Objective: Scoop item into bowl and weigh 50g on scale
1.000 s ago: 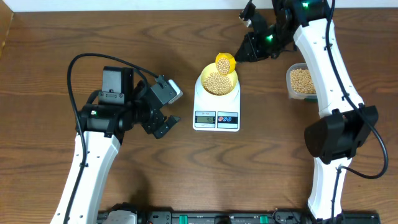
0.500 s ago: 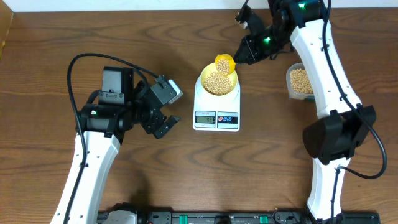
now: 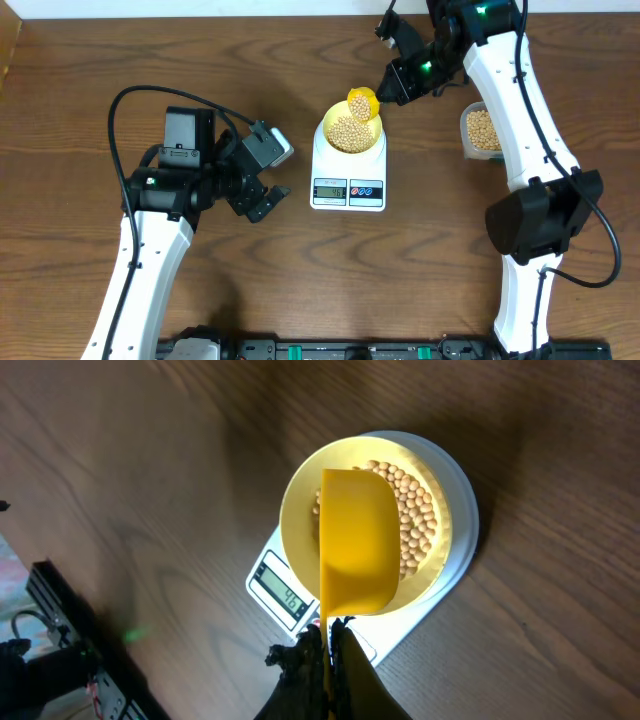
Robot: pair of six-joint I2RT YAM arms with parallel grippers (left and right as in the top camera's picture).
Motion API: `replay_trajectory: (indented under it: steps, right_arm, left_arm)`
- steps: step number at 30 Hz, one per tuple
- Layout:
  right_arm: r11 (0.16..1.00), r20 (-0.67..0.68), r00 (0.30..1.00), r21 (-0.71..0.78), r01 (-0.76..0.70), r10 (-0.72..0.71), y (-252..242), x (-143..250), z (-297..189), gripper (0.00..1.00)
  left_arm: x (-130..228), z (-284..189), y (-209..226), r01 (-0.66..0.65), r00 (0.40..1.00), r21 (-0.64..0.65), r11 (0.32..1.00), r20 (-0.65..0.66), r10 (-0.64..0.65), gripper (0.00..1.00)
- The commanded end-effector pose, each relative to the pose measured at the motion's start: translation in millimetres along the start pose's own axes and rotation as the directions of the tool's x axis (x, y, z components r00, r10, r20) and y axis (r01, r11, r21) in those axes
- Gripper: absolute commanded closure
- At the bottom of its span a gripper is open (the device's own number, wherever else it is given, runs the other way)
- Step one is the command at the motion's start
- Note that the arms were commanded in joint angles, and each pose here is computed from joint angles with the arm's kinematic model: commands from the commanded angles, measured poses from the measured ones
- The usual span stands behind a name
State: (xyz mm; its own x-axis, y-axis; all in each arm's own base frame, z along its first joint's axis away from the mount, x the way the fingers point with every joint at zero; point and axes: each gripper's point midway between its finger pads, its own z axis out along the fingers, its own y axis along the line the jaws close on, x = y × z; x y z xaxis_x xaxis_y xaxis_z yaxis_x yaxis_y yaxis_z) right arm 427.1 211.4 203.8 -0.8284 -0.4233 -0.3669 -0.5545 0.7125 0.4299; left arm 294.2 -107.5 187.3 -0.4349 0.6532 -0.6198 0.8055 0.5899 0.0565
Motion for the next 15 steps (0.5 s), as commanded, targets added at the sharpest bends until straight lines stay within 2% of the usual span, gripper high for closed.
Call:
replay_trajectory:
  steps: [1, 15]
  right_arm:
    - [0.999, 0.029, 0.999, 0.001, 0.043, -0.043, 6.4, -6.5, -8.3, 0.99]
    - [0.998, 0.028, 0.998, -0.001, 0.059, -0.059, 7.7, -6.5, -7.7, 0.99]
  left_arm:
    - [1.4, 0.0, -0.2, -0.009, 1.0, 0.002, 1.0, -0.002, 0.009, 0.05]
    - [1.4, 0.0, -0.2, -0.009, 1.0, 0.002, 1.0, -0.002, 0.009, 0.05]
